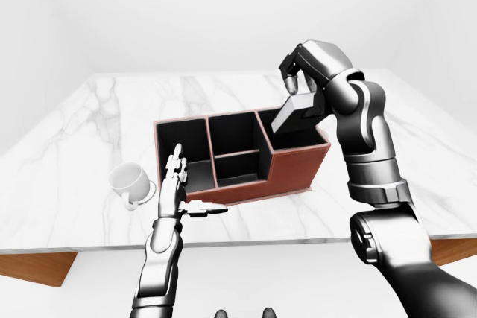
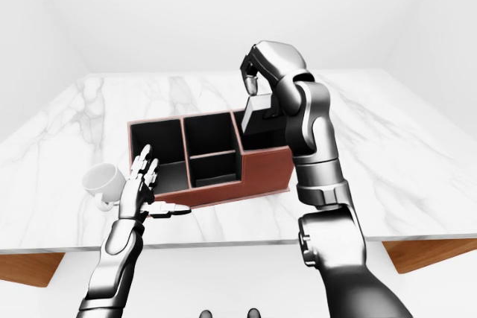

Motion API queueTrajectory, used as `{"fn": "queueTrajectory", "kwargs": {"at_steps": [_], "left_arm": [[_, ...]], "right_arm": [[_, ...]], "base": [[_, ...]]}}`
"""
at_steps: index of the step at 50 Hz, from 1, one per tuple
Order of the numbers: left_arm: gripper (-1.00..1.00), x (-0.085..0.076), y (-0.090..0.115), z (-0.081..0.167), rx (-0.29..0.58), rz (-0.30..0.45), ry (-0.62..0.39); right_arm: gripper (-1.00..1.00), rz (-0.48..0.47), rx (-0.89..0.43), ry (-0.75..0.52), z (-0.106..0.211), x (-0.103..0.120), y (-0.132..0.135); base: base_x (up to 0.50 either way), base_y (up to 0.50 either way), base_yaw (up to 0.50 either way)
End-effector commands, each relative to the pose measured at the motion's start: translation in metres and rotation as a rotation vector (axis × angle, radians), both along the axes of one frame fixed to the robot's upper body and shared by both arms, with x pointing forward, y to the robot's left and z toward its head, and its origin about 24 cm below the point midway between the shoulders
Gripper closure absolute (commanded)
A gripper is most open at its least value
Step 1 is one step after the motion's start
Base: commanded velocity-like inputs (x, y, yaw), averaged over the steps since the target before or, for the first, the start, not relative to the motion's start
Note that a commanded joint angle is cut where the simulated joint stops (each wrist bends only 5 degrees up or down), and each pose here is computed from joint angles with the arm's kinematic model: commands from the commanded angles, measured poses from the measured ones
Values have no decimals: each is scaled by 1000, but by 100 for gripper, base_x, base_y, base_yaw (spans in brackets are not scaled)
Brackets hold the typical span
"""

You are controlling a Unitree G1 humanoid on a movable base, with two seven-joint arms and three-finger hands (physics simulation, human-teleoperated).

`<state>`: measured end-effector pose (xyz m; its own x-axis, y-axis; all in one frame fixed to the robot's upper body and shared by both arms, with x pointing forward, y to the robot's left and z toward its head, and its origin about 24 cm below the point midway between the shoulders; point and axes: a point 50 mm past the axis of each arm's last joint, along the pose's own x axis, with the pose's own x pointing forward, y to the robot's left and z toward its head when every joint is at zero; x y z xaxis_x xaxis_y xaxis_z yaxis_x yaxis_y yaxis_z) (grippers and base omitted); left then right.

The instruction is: Pick up the book and place it in the right compartment of the caddy.

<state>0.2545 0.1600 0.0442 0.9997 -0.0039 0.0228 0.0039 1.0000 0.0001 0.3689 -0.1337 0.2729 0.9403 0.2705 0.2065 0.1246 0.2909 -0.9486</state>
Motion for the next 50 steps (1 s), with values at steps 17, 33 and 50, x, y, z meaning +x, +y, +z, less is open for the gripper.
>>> {"fn": "queueTrajectory", "kwargs": {"at_steps": [17, 33, 50], "left_arm": [[-100, -1, 0, 1, -1, 0, 0], [-100, 0, 0, -1, -2, 0, 1], [-100, -1, 0, 0, -1, 1, 0]], "right_arm": [[-100, -12, 5, 28, -13, 13, -2], [-100, 9, 77, 43, -2, 2, -8], [-100, -11, 83, 66, -19, -2, -15]], "base": [[0, 0, 0], [0, 0, 0], [0, 0, 0]]}}
